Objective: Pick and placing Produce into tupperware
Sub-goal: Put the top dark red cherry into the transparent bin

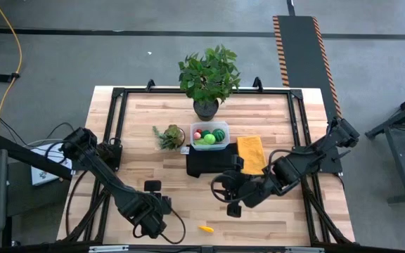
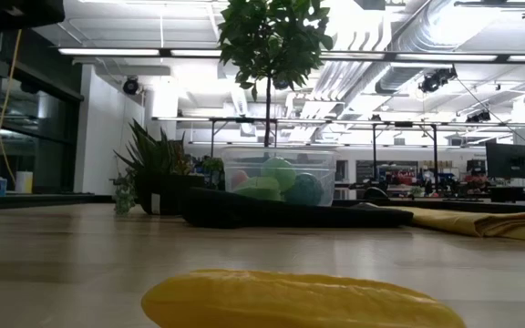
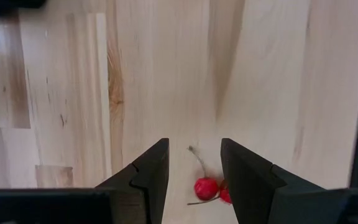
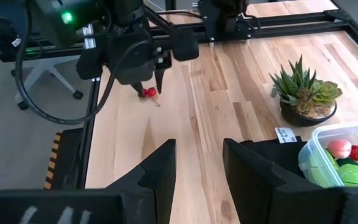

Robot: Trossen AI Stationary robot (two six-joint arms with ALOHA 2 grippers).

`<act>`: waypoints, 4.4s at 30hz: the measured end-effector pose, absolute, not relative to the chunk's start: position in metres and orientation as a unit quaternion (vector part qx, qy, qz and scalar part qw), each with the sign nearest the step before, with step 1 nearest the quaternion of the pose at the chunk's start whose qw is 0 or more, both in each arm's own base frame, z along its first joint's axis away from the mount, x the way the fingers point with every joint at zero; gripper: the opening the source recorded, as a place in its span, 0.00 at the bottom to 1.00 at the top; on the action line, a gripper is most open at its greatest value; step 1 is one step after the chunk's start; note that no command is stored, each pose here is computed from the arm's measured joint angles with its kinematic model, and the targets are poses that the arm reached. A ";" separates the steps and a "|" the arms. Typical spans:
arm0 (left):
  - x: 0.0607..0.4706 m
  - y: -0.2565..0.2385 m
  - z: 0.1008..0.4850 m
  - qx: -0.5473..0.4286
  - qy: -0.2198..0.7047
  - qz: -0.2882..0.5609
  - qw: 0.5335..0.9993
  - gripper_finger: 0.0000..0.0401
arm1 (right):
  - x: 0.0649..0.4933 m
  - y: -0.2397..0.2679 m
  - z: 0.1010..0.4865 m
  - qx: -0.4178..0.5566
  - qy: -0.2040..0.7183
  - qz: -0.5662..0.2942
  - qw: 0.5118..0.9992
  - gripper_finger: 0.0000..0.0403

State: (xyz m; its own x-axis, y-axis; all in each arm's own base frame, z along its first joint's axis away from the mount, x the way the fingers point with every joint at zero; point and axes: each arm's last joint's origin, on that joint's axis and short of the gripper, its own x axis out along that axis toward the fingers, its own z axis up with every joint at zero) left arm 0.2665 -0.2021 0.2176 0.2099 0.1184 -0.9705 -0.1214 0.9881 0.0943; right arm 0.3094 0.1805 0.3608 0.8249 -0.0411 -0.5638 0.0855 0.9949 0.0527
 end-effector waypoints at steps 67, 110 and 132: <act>0.253 -0.203 0.167 -0.071 0.662 0.116 0.737 0.33 | 0.308 0.188 0.365 0.055 0.264 -0.044 0.962 0.31; 0.245 -0.199 0.147 -0.102 0.677 0.116 0.720 0.33 | 0.308 0.187 0.365 0.049 0.254 -0.063 0.964 0.31; 0.248 -0.201 0.148 -0.103 0.667 0.110 0.729 0.33 | 0.308 0.187 0.365 0.046 0.255 -0.063 0.964 0.31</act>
